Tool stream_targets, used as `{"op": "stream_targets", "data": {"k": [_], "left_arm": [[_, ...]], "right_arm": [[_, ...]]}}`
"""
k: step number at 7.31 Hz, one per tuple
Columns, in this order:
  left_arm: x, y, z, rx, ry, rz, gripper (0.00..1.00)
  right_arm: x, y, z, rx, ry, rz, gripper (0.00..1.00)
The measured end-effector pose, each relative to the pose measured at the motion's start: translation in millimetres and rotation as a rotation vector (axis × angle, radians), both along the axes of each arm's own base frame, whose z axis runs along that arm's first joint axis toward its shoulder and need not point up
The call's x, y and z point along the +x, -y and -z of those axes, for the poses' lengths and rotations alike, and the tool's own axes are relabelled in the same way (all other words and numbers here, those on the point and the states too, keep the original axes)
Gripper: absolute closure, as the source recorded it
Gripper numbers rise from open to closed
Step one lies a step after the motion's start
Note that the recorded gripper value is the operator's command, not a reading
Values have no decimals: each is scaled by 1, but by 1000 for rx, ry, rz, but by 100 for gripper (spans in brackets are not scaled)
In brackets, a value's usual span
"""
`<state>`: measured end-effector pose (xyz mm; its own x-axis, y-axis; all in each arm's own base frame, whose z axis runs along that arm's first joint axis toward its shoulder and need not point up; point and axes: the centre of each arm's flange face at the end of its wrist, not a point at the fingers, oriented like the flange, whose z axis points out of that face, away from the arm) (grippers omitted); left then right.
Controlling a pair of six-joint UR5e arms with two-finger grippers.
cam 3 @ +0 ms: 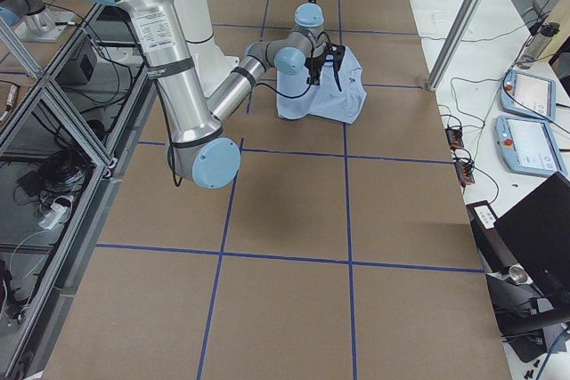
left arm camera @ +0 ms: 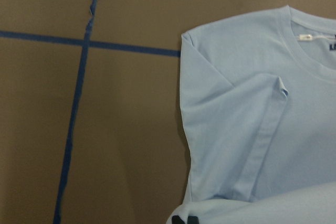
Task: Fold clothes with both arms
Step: 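Lift the hem with both grippers and fold it toward the collar, then release the hem at the collar and move the right gripper to the folded edge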
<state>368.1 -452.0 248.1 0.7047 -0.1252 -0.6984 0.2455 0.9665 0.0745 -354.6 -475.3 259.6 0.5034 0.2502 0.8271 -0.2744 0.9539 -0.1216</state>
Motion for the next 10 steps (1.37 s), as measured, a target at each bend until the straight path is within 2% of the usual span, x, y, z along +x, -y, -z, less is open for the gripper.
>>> {"op": "stream_targets", "data": {"k": [2, 4, 6, 8, 9, 10], "left_arm": [[16, 45, -18, -3, 13, 33, 100], [33, 75, -42, 7, 4, 49, 100], [54, 97, -56, 7, 2, 56, 100], [64, 107, -59, 5, 3, 58, 100], [65, 108, -56, 7, 0, 59, 52], [66, 109, -55, 7, -2, 60, 1]], "right_arm": [[-29, 59, -11, -27, -44, -28, 100], [-55, 106, -26, -29, -51, -48, 100], [-66, 127, -32, -27, -54, -57, 100], [-72, 134, -33, -16, -55, -65, 100], [-74, 135, -33, -12, -55, -65, 56], [-75, 136, -34, -11, -60, -67, 1]]}}
